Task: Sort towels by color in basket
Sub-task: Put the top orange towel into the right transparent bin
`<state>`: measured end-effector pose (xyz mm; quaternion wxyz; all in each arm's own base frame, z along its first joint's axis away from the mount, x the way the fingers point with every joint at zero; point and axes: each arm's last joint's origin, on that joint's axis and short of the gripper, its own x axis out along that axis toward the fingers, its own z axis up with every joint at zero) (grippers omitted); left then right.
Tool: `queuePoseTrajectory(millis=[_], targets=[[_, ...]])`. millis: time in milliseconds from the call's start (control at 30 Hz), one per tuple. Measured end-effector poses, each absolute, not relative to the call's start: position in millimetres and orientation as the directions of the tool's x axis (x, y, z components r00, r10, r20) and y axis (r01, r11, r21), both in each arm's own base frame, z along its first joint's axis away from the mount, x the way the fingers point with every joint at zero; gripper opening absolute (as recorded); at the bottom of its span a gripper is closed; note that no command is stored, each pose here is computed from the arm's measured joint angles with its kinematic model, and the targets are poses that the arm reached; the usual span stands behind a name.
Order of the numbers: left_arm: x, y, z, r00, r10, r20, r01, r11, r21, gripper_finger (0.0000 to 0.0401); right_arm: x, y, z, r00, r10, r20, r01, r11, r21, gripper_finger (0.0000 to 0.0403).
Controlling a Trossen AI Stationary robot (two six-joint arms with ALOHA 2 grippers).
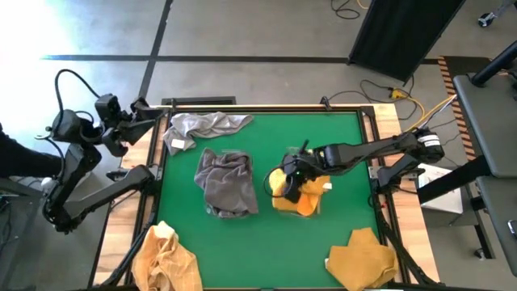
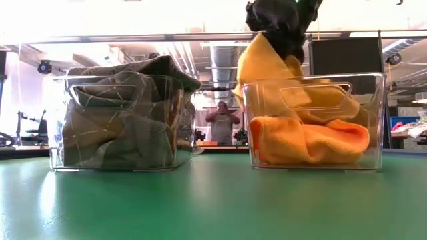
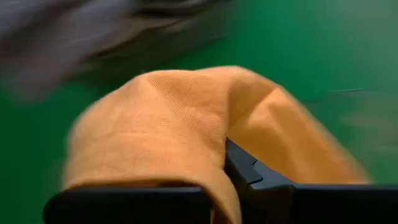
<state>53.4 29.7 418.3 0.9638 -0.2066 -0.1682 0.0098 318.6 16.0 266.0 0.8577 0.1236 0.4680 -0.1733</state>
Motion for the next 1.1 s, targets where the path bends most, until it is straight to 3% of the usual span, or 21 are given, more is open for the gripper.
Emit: queuePoseTrajectory(millis=[200, 400, 500, 600, 700, 933, 1100], targets=[[47, 23, 419, 0.94, 0.078, 0.332, 0.072, 0.906, -0.417, 0.0233, 319, 34, 259, 0.5, 0.242, -0.832, 0.23, 0.889, 0.396, 0.0009], [45, 21, 417, 0.943, 0.083, 0.323, 0.062, 0.908, -0.413, 0.0233, 307, 48, 277, 0.488, 0.413, -0.769, 0.084, 0.855, 0.512, 0.0009], [45, 21, 417, 0.943, 0.087, 0.322, 0.056, 0.911, -0.409, 0.0233, 294, 44, 282, 0.468, 0.332, -0.819, 0.092, 0.903, 0.419, 0.0009], [47, 23, 417, 0.944, 0.093, 0.317, 0.049, 0.909, -0.414, 0.0233, 278, 29, 276, 0.377, 0.035, -0.926, 0.236, 0.963, 0.132, 0.0009], [48, 25, 417, 0.945, 0.095, 0.313, 0.046, 0.909, -0.415, 0.0233, 273, 10, 265, 0.305, -0.17, -0.937, 0.324, 0.944, -0.065, 0.0009], [54, 31, 416, 0.95, 0.103, 0.294, 0.03, 0.909, -0.415, 0.0233, 293, -14, 218, 0.286, -0.184, -0.94, 0.46, 0.887, -0.034, 0.0015], [57, 33, 412, 0.961, 0.104, 0.257, 0.02, 0.898, -0.439, 0.0233, 304, -21, 185, 0.161, -0.184, -0.97, 0.62, 0.784, -0.046, 0.0059]])
